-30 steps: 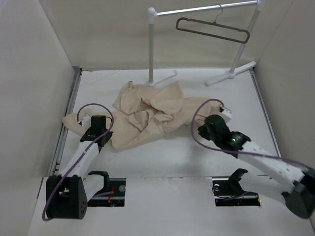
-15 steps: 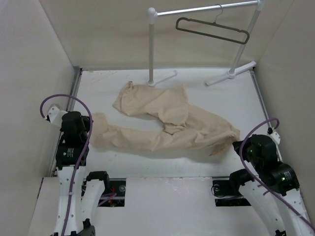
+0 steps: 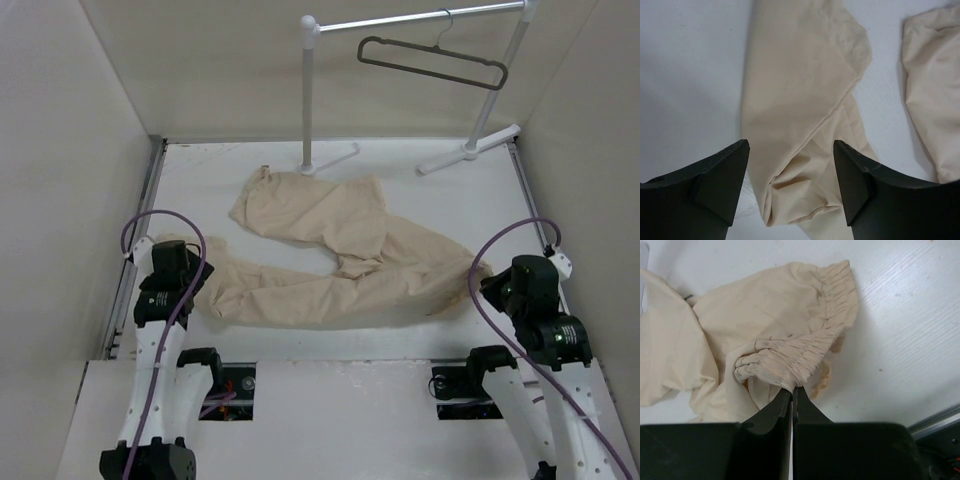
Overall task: Place the trousers on the hanger
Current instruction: Flatten out the trousers at the center of the board.
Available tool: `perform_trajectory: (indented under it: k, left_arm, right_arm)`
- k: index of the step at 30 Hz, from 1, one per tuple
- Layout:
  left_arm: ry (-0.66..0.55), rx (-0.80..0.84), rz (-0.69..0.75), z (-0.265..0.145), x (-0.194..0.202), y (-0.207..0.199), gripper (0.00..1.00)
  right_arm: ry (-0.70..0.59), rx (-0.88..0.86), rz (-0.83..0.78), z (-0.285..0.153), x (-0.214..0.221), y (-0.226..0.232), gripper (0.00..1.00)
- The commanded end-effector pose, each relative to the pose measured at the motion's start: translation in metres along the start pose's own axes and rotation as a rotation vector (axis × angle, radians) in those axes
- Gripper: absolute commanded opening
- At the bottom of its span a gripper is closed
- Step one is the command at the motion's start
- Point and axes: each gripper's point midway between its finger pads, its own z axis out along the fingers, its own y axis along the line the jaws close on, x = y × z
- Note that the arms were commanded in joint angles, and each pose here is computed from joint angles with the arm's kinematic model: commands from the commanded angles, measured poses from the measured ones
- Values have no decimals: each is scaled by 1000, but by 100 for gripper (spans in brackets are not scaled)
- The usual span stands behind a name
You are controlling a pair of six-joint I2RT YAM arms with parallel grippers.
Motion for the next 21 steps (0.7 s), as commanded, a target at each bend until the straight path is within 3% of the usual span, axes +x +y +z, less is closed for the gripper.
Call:
perform_trajectory:
  k: [1,5,8,10,14,15,21]
  left_arm:
    - [-9,34,-82,15,-10,-16,66]
    - [-32,-49,-177,31,-26,-2,64]
    - [-27,-8,-171,49,-40,-25,63]
    - [16,57,-99,58,-38,-62,57]
    - [43,118,152,64,-19,-119,44]
    - [48,99,266,69,-9,-127,44]
    - [72,-53,480,99,6,-116,51]
  right_arm:
    - [-209,-63,28,-15,-62,29,0]
    - [-123,-139,31,-10,-43,47,0]
    - [-50,-167,39,1,-10,39,0]
    - [17,-161,17,11,16,28,0]
    - [21,-201,-8,8,17,39,2]
    - [43,-203,-19,11,22,42,2]
    - [62,-239,-16,12,26,50,3]
